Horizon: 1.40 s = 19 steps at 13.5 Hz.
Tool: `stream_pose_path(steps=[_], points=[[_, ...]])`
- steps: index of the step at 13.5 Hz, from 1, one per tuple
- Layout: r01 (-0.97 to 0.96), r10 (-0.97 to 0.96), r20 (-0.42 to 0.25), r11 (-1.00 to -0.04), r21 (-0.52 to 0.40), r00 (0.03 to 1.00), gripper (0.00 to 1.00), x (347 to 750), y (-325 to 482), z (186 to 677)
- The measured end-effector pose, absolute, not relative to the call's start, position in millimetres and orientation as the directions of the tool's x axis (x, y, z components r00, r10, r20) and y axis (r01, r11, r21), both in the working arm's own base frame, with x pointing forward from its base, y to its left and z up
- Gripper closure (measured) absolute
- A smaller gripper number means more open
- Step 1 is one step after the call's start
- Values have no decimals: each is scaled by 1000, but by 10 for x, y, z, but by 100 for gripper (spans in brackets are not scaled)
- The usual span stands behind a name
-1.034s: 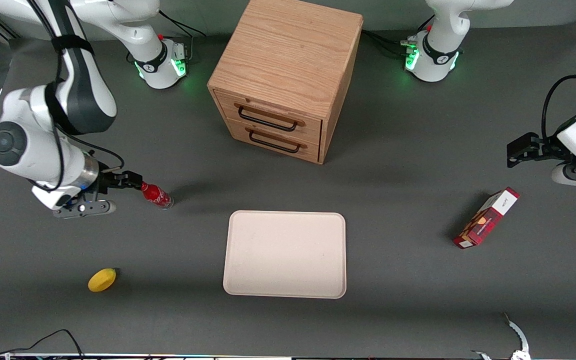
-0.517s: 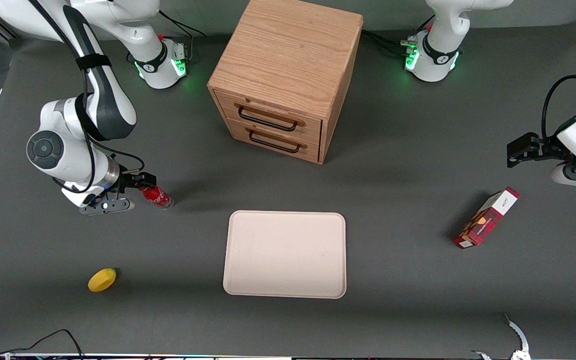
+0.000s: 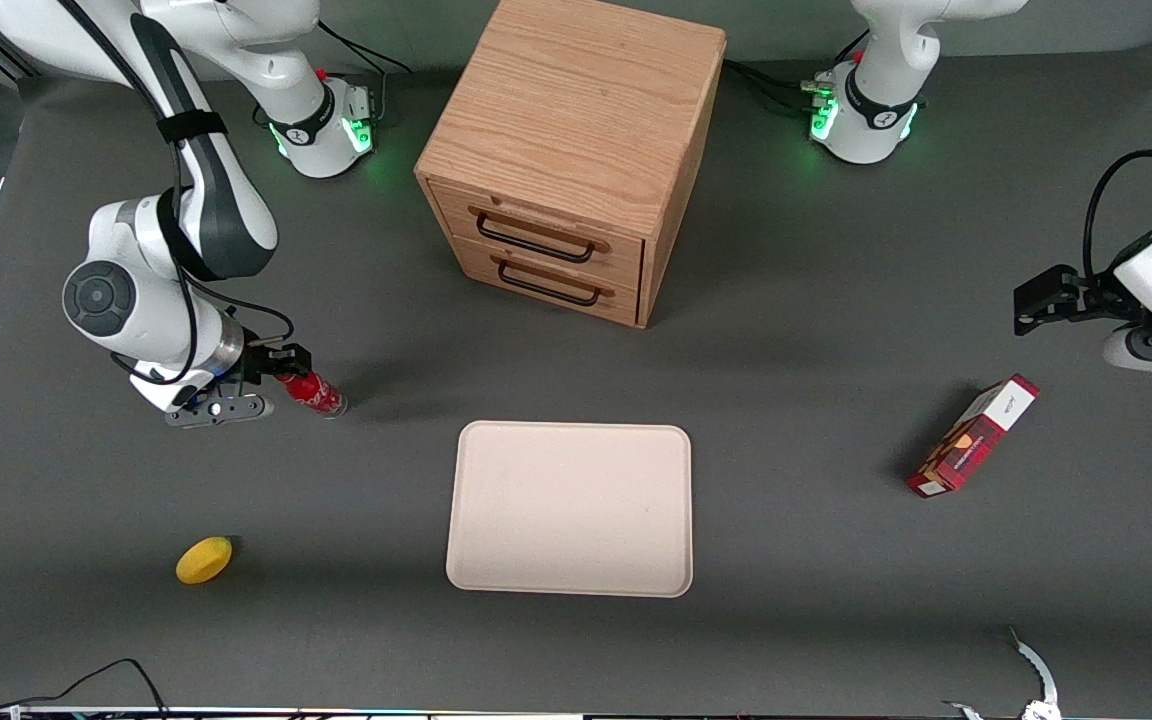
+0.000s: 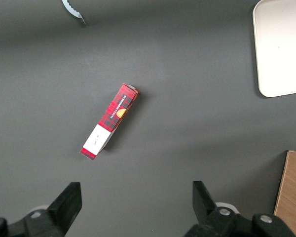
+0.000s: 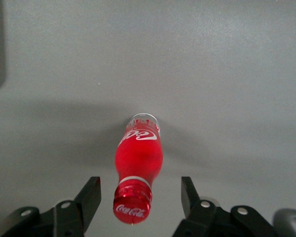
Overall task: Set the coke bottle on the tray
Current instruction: 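Close the right gripper around the bottle's neck, then lift the held bottle up off the table with the right gripper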
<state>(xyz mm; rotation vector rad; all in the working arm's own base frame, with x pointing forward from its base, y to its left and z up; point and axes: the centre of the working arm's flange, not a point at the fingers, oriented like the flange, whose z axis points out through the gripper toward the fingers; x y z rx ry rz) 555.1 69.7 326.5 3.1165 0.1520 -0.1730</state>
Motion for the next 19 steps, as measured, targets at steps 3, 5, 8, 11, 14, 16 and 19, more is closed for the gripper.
stream_pose_path(steps=[3, 5, 8, 11, 14, 16, 19], points=[[98, 97, -108, -995, 11, 989, 58, 5530, 696, 3239], [100, 98, -107, -995, 12, 989, 69, 5525, 695, 3246], [100, 98, -108, -995, 12, 989, 69, 5520, 696, 3242], [101, 99, -94, -995, 13, 991, 69, 5524, 701, 3365], [98, 95, -131, -995, 21, 987, 69, 5577, 703, 4002], [94, 89, -143, -995, 26, 986, 69, 5661, 705, 4745], [87, 82, -142, -996, 27, 986, 69, 5648, 692, 5862]])
